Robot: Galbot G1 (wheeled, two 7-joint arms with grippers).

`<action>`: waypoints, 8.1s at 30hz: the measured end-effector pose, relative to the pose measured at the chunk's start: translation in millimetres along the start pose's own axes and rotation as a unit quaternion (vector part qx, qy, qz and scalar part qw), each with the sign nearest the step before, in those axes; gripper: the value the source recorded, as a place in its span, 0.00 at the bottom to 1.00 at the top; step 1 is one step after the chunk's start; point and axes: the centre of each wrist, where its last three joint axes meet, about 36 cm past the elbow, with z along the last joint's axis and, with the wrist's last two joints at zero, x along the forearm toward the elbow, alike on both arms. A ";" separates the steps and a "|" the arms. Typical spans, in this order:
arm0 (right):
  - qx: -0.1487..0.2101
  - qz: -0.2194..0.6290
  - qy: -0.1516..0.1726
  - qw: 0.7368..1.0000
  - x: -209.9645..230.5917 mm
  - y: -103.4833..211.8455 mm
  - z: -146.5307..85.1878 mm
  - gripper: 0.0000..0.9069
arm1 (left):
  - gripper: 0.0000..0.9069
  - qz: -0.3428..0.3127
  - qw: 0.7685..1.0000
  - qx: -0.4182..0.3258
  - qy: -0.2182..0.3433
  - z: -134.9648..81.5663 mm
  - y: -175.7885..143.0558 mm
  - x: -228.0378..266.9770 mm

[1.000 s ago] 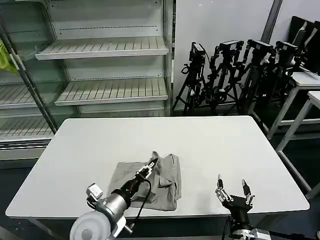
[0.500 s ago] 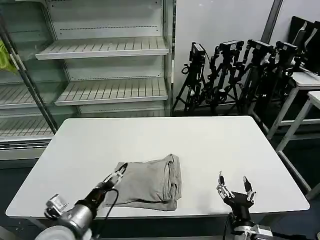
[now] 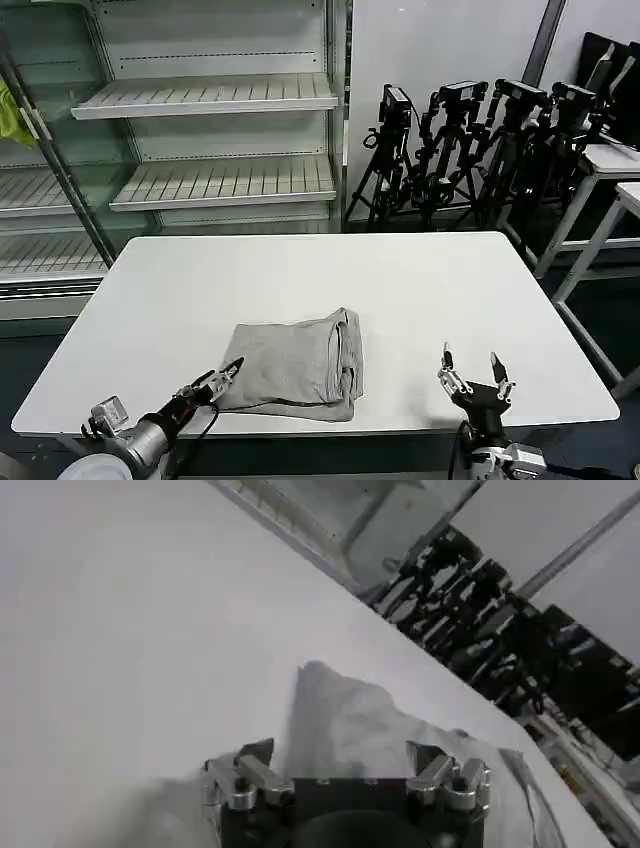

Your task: Fold and organize the clothes.

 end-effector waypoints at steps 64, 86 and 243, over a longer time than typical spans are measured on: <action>-0.001 0.027 -0.007 1.000 39.3 -11.3 -35.5 1.00 | 0.06 0.093 0.996 0.012 0.010 -30.1 -1.8 -57.9; -0.020 -0.010 -0.018 1.000 18.1 -3.7 -40.5 1.00 | 0.06 -0.088 0.973 -0.152 -0.153 -193.9 58.6 84.5; -0.138 -0.195 0.205 0.949 -125.8 126.4 -11.2 1.00 | 1.00 -0.112 0.902 -0.353 -0.220 42.9 -54.1 10.7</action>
